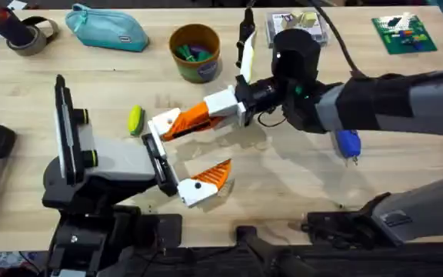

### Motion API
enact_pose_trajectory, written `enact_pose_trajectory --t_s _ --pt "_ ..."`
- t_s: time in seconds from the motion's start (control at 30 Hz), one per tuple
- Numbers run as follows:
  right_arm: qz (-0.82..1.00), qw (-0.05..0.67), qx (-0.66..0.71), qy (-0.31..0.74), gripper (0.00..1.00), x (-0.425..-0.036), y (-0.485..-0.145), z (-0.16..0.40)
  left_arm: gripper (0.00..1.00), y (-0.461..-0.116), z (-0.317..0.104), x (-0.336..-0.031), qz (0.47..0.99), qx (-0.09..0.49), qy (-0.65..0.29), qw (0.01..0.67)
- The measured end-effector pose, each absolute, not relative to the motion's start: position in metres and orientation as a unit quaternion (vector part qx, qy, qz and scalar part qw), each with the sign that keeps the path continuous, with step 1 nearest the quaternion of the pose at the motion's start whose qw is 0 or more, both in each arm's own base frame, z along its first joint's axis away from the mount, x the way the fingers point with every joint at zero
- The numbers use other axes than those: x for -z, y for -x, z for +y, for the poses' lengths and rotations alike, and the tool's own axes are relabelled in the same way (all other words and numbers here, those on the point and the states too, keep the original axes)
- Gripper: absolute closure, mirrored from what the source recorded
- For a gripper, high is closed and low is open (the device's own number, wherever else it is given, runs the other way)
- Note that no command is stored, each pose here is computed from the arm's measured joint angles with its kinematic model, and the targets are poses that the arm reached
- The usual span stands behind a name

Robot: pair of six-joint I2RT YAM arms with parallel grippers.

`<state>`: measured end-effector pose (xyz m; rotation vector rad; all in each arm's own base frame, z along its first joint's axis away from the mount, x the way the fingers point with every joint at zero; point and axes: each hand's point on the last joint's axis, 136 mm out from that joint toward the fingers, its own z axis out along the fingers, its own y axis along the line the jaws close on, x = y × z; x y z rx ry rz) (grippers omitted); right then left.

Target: Pick up the gripper from the table and insert it into the empty holder that is missing its gripper. Then pick up a screw, insert it into the mounting hole, and use the screwdriver to tighten it. Finally, clean up the table by picking up the vegetable and placing it into the bucket.

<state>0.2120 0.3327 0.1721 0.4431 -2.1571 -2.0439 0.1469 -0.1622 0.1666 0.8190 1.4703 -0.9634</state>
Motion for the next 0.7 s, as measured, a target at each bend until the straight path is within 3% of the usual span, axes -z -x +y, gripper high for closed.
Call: enact_pose_trajectory --t_s 0.7 --pt "-0.702 0.087 0.684 -0.178 0.981 -0.1744 -0.2164 0.3373 0.011 -0.1458 -0.1628 -0.1674 0.62 0.408 -0.355 0.568"
